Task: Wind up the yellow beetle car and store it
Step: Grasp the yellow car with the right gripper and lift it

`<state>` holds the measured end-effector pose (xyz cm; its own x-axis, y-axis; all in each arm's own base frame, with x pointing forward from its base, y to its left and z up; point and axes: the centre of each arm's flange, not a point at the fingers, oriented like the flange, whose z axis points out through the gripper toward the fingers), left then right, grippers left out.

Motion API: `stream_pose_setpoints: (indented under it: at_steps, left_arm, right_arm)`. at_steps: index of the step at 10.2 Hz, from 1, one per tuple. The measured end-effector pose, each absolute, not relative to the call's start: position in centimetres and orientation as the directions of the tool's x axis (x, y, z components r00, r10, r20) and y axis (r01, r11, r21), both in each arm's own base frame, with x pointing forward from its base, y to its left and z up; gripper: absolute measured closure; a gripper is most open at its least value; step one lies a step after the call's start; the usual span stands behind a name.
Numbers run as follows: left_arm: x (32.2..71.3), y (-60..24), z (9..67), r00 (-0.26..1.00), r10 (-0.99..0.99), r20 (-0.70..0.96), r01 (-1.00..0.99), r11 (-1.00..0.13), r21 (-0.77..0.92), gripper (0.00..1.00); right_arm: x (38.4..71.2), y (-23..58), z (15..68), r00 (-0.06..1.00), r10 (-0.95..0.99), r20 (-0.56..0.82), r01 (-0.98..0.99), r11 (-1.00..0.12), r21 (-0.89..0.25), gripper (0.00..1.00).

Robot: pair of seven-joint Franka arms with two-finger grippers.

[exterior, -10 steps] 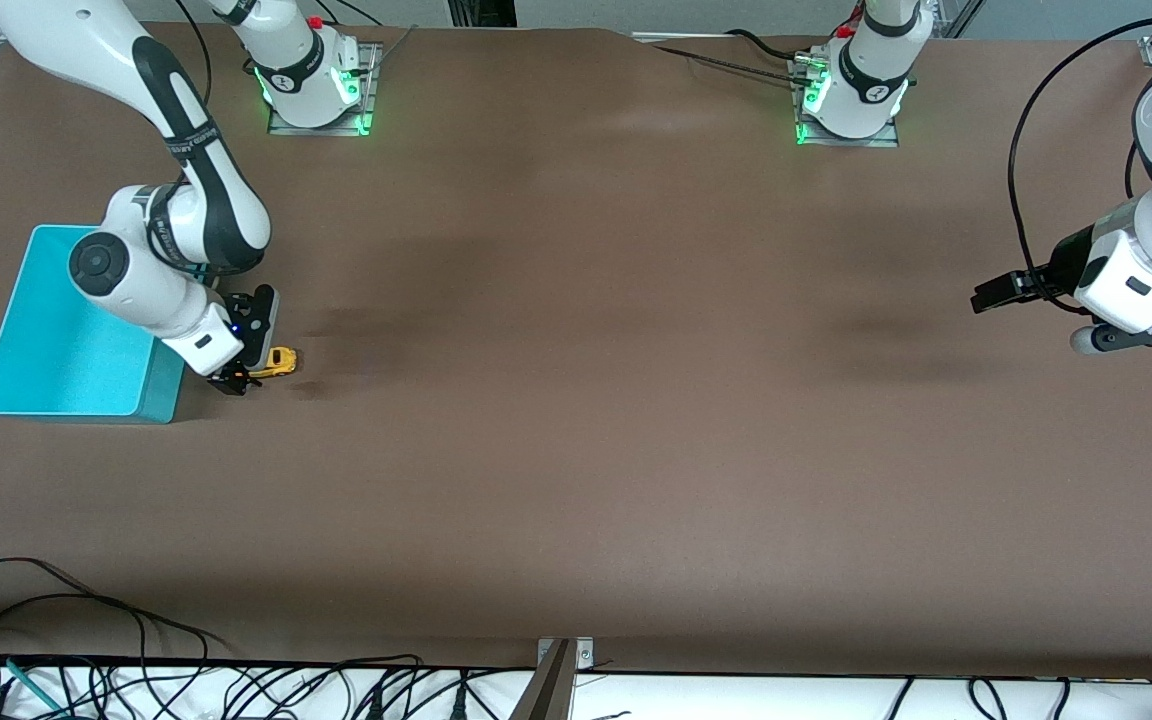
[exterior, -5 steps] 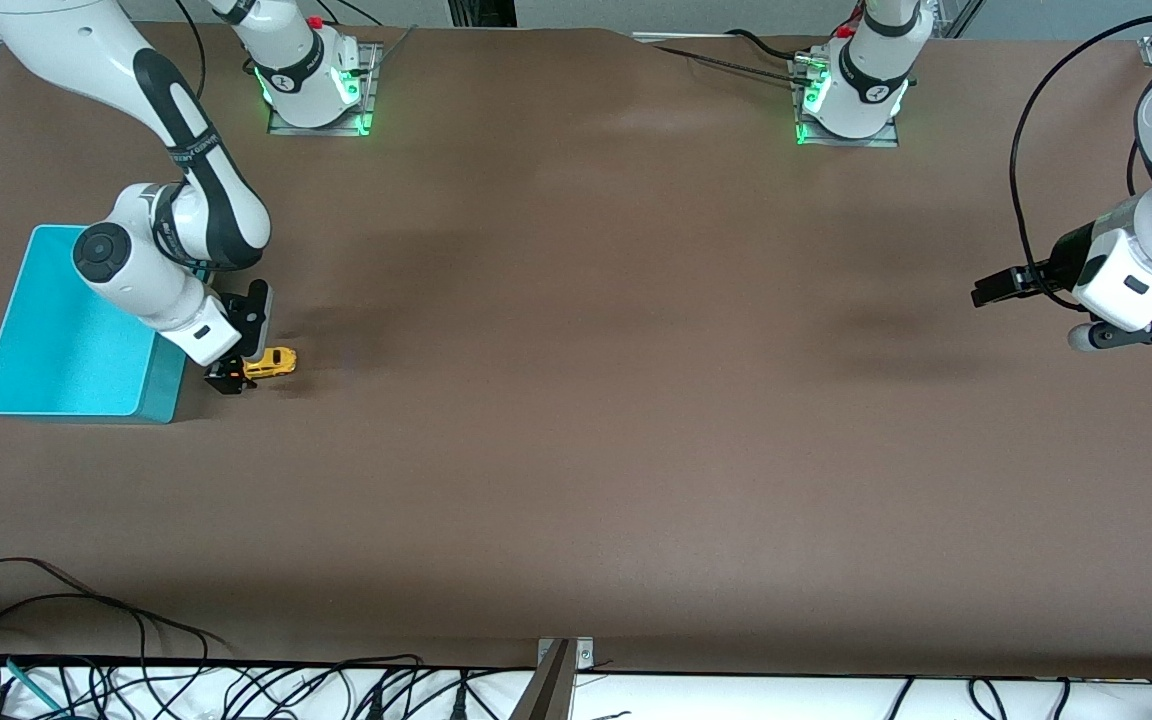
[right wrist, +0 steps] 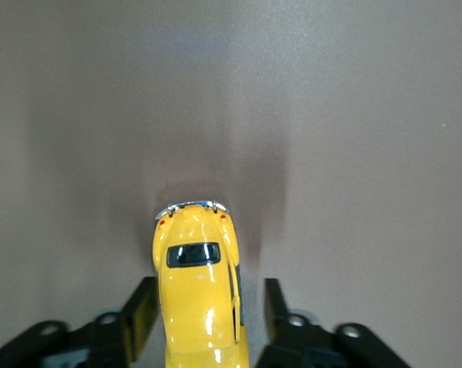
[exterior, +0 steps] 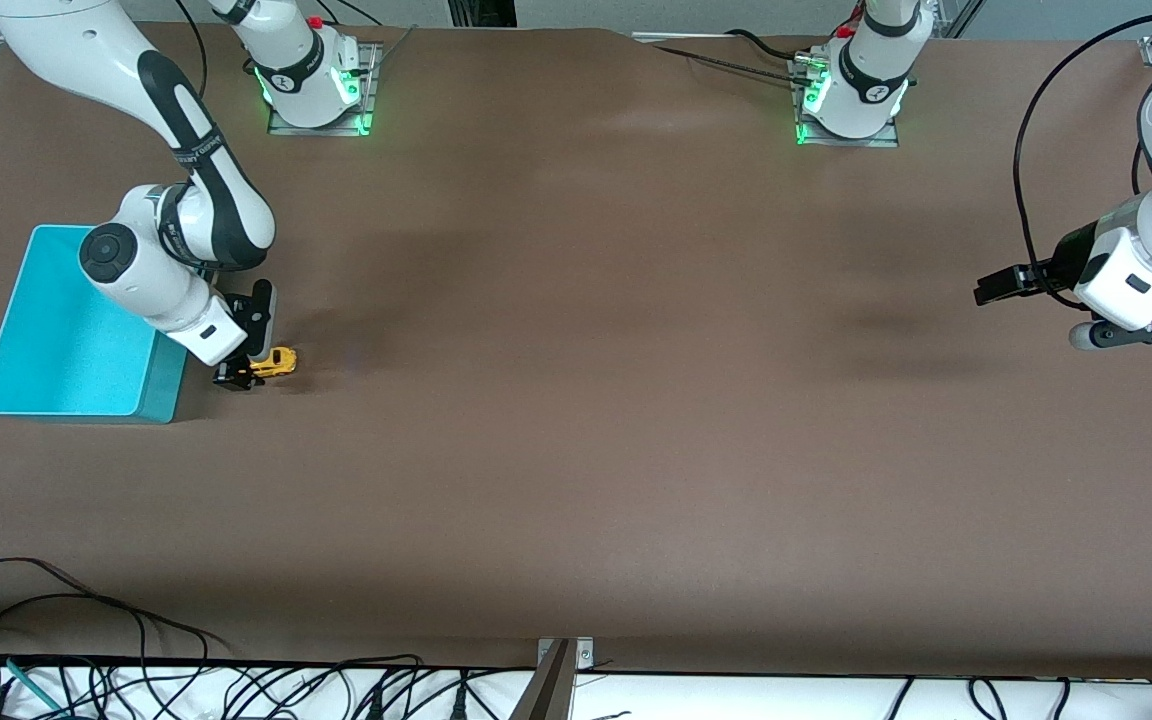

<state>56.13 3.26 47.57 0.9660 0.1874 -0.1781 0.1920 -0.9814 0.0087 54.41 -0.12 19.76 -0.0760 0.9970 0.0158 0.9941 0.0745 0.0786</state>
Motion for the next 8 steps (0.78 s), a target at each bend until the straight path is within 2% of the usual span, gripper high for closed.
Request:
stream_pose_setpoints:
  at_steps: [1,5,8]
  left_arm:
    - [56.1,3.3,47.6,0.966,0.186,-0.178,0.19,-0.982,0.009,0.0]
    - [56.1,3.4,47.6,0.967,0.18,-0.178,0.185,-0.983,0.01,0.0]
    - [56.1,3.4,47.6,0.967,0.18,-0.179,0.184,-0.983,0.01,0.0]
  right_arm:
    - [54.4,-0.1,19.8,-0.078,0.997,0.016,0.994,0.076,0.08,0.57]
    - [54.6,-0.2,20.2,-0.08,0.997,0.015,0.993,0.078,0.086,0.57]
    - [54.8,0.0,23.0,-0.084,0.996,0.021,0.994,0.083,0.068,0.57]
